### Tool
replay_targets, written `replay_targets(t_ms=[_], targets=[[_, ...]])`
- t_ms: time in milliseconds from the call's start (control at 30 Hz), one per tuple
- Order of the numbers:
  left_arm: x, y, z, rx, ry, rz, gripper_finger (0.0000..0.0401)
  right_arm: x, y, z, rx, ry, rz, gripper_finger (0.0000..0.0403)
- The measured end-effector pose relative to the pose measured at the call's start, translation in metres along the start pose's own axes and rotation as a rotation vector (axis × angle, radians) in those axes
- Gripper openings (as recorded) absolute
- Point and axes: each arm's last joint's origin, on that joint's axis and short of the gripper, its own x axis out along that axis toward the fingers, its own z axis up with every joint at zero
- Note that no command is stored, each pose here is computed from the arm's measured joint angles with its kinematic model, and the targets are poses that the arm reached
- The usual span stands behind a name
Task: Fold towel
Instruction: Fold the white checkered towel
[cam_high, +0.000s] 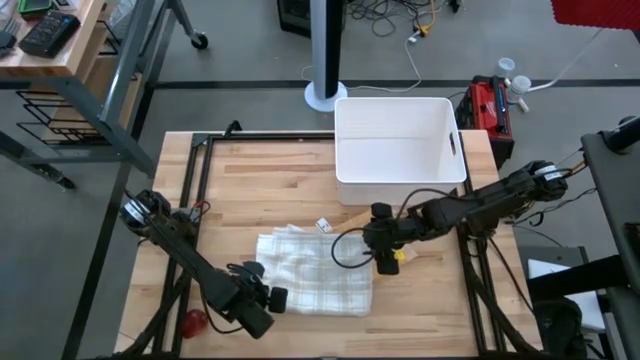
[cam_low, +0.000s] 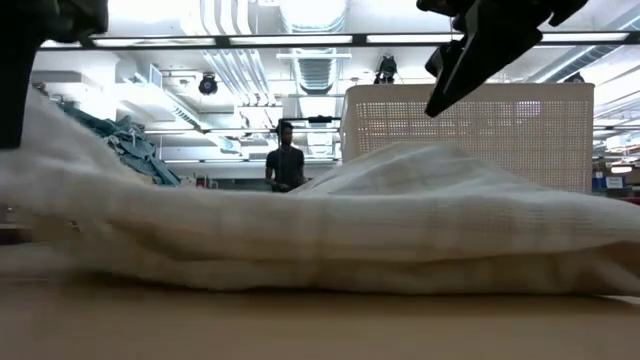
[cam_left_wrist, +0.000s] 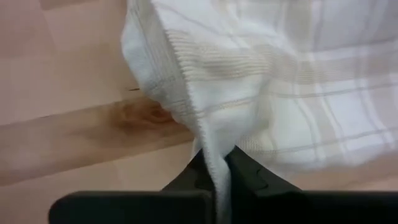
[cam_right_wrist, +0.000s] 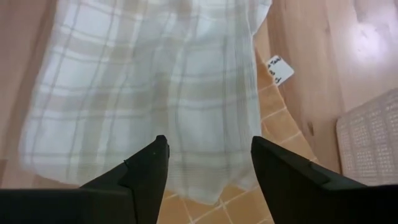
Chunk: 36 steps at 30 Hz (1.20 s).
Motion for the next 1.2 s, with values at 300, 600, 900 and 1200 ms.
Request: replay_targets(t_ms=[300, 600, 900, 1200], targets=[[-0.012, -0.021, 0.024, 0.11, -0.015, 0.01, 0.0001, 0.0, 0.0, 0.006, -0.056, -0.058, 0.006, 0.0208], [-0.004, -0.008, 0.043, 0.161, 0.012, 0.227, 0.0001, 0.001, -0.013, 0.011, -0.042, -0.091, -0.022, 0.0206], [-0.023, -0.02, 0.04, 0.162, -0.056, 0.119, 0.0, 0.016, -0.018, 0.023, -0.1, -0.171, 0.083, 0.0207], [-0.02, -0.015, 0.04, 0.104, 0.042, 0.201, 0.0, 0.057, -0.02, 0.028, -0.149, -0.107, 0.064, 0.0207]])
